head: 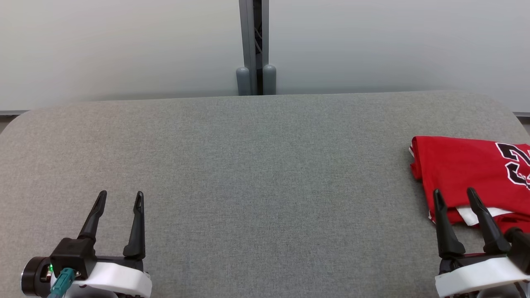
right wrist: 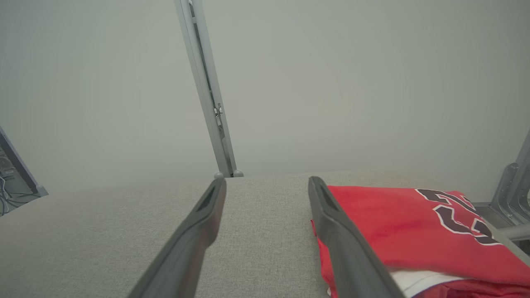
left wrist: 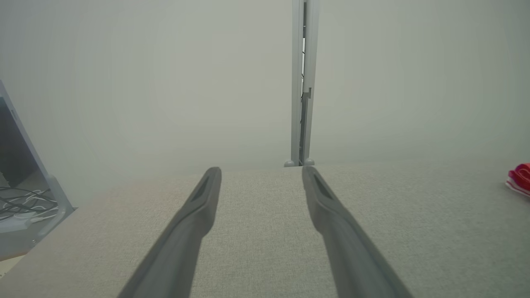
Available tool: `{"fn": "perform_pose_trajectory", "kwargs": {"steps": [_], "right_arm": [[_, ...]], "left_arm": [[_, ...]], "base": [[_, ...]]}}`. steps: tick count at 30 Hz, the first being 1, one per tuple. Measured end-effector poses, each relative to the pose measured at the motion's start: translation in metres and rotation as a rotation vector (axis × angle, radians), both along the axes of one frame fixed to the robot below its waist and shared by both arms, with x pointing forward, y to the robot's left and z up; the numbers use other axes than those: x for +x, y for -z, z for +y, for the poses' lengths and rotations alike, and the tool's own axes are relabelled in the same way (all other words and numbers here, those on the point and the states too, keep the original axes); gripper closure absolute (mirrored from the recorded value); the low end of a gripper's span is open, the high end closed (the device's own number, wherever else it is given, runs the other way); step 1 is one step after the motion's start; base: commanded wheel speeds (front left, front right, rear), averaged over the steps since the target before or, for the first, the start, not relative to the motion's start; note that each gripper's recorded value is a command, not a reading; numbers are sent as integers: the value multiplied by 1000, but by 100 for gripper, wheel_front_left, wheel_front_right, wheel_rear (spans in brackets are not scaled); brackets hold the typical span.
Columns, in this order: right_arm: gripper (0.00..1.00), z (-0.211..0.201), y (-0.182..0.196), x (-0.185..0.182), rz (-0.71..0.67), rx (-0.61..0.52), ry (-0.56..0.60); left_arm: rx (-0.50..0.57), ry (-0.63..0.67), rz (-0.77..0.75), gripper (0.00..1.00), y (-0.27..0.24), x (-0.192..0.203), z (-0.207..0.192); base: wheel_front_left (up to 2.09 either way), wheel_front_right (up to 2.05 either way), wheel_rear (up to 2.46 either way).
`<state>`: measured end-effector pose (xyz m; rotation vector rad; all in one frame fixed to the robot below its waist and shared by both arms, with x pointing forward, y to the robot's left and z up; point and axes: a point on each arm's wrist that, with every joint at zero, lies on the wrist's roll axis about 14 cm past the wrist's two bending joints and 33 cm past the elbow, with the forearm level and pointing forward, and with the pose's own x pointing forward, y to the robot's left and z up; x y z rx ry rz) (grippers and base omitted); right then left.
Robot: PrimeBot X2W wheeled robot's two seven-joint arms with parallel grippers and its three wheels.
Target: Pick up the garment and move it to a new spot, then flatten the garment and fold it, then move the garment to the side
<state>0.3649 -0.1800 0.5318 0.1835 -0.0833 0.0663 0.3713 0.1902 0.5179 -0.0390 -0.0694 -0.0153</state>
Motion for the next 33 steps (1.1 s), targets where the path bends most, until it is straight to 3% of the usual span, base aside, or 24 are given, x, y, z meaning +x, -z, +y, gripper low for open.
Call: {"fn": "perform_pose_trajectory", "kwargs": {"steps": [9, 10, 14, 33], "right_arm": [[0, -1, 2, 1, 5, 10, 3], [100, -1, 2, 1, 6, 11, 3], [100, 0, 16, -1, 48, 29, 8], [100, -33, 36, 10, 165, 330, 87]], "left_arm": [[-1, -7, 7, 0, 1, 2, 2], [0, -10, 7, 100, 1, 2, 2], [-22, -11, 61, 100, 18, -5, -2], [-383, -3, 126, 100, 31, 8, -14]], "base": [[0, 0, 0], [0, 0, 0], [0, 0, 0], [0, 0, 0]]}}
